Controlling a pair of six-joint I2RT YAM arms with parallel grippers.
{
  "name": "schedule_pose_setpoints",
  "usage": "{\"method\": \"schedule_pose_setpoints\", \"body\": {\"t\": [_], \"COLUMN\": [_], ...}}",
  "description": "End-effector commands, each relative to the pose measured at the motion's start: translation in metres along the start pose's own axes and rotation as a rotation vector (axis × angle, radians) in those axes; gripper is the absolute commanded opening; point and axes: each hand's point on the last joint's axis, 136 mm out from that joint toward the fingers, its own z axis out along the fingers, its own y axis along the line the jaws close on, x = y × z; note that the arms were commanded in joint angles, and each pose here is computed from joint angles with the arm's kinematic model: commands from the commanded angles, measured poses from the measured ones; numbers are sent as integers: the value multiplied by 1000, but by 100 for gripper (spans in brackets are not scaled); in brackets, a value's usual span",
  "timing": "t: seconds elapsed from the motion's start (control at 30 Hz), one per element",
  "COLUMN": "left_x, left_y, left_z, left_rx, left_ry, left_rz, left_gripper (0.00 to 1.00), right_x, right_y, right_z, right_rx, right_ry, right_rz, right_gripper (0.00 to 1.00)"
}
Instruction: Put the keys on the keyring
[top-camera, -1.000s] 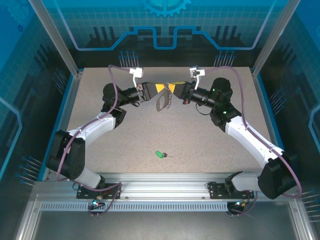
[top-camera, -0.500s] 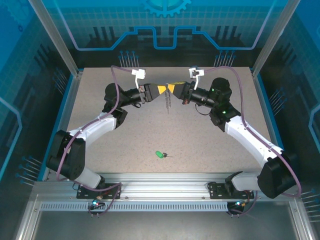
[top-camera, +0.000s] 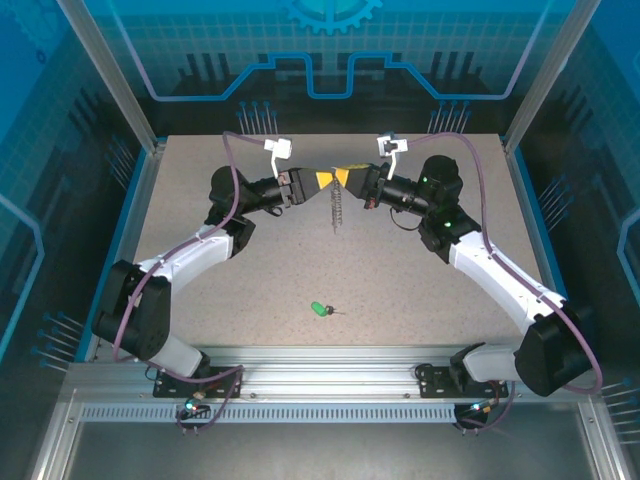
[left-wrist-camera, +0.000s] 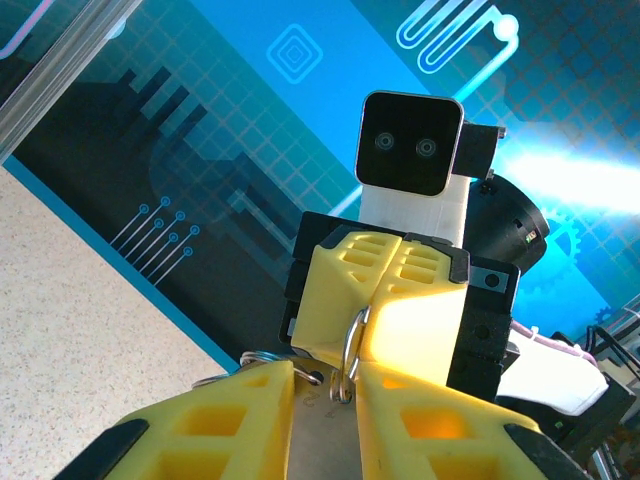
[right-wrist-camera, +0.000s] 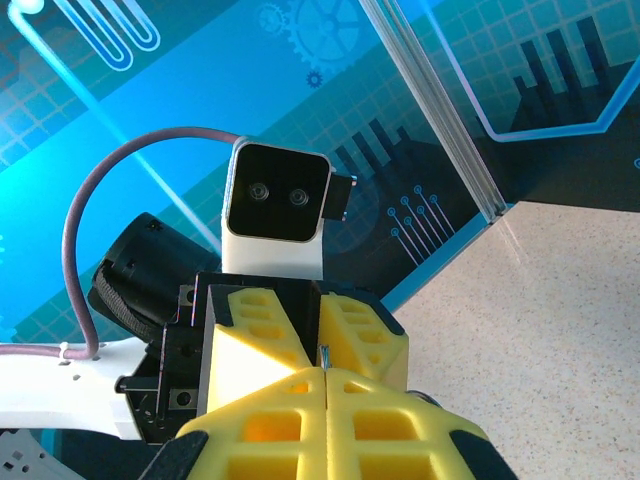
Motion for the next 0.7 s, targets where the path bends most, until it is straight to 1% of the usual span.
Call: {"method": "schedule_pose_setpoints", "body": {"t": [0.0,0.13,0.27,0.37,0.5,0.57,0.67], "left_x": [-3,-5,-5,-5,-6,-7,-9], "left_y": [-15,-14,-13,-14,-13,-13,-13], "left_z": [3,3,4,4,4,4,4], "left_rx": [31,27,27,28,25,25,23], "left_ry": [-3,-10,-11,-13,-24,-30,-41], "left_rz": [64,63,63,67,68,70,70], "left_gripper": [25,30,29,25,24,25,29], "right_x": [-3,-2,-1,-1,0,1,2], "right_y": [6,6,5,5,4,4,3], "right_z": [4,4,4,4,4,5,5], "right_rx": [-18,-18,-15,-16,-15,-16,-14], "right_ry": [-13,-10,-8,-8,-4,-3,-2], "right_rz": [-16,-14,-15,-15,-12,-12,-11], "right_gripper": [0,0,0,0,0,0,0]}}
